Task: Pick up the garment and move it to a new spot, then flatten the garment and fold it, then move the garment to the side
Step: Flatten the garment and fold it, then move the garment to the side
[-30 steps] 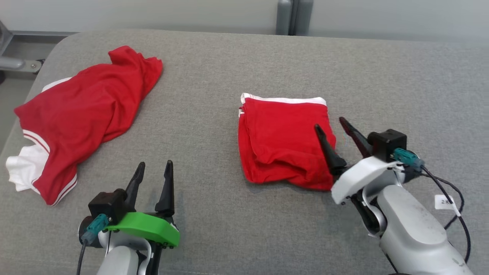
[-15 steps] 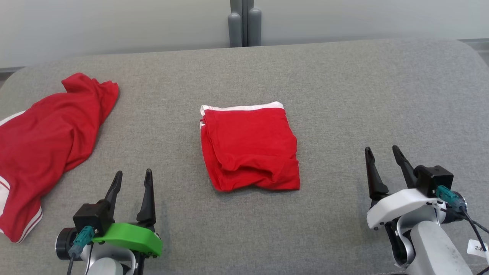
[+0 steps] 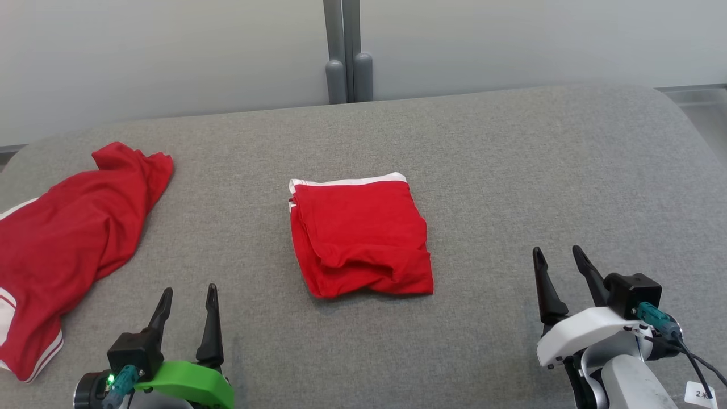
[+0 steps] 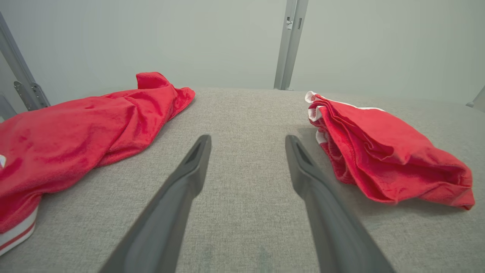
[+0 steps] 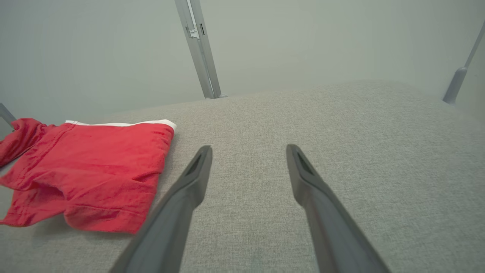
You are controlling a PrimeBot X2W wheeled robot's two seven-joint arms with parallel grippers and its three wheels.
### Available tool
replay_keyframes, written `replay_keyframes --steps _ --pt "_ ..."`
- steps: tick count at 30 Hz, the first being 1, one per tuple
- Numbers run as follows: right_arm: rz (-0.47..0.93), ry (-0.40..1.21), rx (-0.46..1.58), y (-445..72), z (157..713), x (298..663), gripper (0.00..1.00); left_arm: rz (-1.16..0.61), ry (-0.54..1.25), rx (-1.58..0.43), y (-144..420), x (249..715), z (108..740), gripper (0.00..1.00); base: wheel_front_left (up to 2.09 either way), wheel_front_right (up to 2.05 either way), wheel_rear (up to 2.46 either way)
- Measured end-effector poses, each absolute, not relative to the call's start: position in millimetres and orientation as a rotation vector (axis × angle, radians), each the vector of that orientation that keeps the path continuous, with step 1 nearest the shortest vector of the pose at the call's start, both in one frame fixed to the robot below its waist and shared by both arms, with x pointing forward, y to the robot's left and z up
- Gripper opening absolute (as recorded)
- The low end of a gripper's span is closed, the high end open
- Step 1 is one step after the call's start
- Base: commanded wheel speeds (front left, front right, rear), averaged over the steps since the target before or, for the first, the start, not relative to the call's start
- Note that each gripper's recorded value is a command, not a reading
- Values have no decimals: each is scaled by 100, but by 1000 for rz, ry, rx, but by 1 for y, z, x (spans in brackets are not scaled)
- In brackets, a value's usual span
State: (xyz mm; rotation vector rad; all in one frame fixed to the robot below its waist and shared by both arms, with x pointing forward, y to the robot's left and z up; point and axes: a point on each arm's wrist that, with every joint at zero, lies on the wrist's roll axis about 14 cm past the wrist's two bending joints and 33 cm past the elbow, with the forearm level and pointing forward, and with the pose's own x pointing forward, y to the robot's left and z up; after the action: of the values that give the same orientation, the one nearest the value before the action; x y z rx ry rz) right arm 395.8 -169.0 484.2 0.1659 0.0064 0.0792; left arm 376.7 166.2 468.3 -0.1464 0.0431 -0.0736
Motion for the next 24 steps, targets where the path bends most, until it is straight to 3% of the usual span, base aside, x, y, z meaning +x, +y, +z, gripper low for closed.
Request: replay_keyframes --steps 24 --pt "170 58 182 -135 469 404 100 -63 75 -145 168 368 457 100 0 0 0"
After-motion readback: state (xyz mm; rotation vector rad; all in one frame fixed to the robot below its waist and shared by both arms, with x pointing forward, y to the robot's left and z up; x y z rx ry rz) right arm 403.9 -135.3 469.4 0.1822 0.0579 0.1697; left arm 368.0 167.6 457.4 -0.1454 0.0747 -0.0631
